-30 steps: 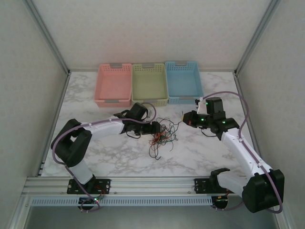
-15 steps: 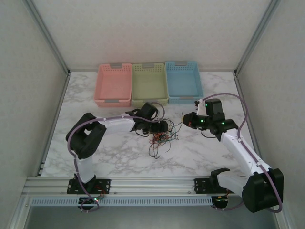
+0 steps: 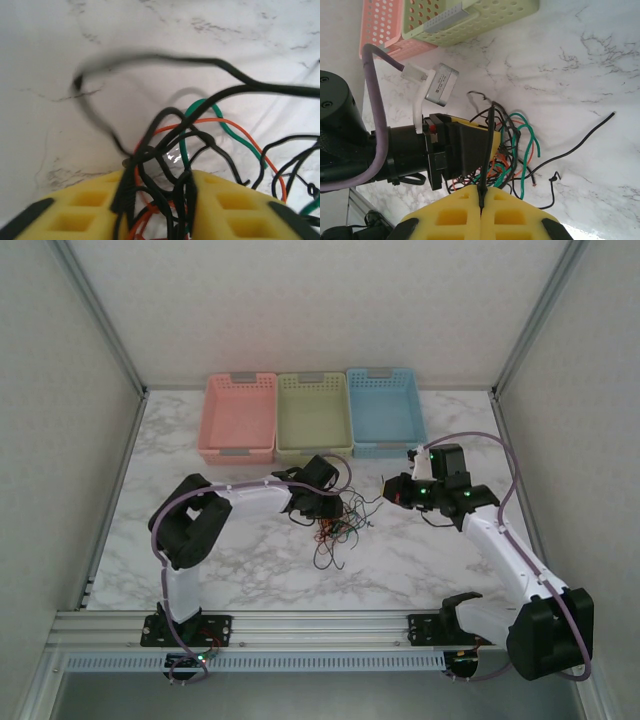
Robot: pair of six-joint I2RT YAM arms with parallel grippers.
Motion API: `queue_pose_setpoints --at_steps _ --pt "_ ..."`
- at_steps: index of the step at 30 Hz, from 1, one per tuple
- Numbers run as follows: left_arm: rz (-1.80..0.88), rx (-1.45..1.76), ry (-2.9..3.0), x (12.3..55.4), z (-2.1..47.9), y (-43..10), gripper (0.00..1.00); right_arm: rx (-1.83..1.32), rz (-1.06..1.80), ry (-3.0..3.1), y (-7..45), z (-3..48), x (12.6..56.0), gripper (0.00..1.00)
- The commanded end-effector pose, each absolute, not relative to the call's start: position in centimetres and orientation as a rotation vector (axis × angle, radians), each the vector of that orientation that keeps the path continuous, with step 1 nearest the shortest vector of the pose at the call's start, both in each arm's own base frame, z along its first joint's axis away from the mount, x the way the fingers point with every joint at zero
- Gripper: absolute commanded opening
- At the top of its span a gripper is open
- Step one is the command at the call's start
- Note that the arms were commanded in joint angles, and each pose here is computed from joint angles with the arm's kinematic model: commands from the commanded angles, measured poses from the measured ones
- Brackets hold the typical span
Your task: Untangle the cables
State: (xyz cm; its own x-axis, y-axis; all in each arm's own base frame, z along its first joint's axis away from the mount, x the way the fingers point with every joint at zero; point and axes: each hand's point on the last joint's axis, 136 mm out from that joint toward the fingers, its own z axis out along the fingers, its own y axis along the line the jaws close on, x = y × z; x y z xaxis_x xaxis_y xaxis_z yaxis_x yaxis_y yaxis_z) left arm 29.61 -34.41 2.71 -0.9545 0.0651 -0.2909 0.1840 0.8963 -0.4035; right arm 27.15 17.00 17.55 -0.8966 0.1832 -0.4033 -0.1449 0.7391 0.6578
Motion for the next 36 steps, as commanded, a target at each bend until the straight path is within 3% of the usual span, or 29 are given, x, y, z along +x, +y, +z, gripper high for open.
queue_pose_setpoints --at_steps 1,6,13,24,33,36 --pt "-0.504 0.217 2.804 29.7 2.6 -32.8 0.18 -0.001 1.006 2.494 17.1 18.8 26.9 0.00" --pt "-0.435 0.246 2.791 29.6 3.9 -31.4 0.00 -0.008 0.944 2.531 16.4 19.0 26.3 0.00" --pt "-0.267 0.307 2.740 29.2 7.0 -28.0 0.00 -0.012 0.793 2.569 14.6 19.0 25.8 0.00" --pt "-0.015 0.383 2.669 28.5 10.1 -23.1 0.00 -0.089 0.325 2.516 10.1 19.4 28.3 0.00" --pt "-0.023 0.408 2.665 27.6 10.7 -22.8 0.00 -0.104 0.023 2.523 7.9 20.2 30.6 0.00" --pt "-0.049 0.407 2.668 27.3 10.6 -22.8 0.00 -0.086 0.054 2.501 8.4 20.9 31.6 0.00"
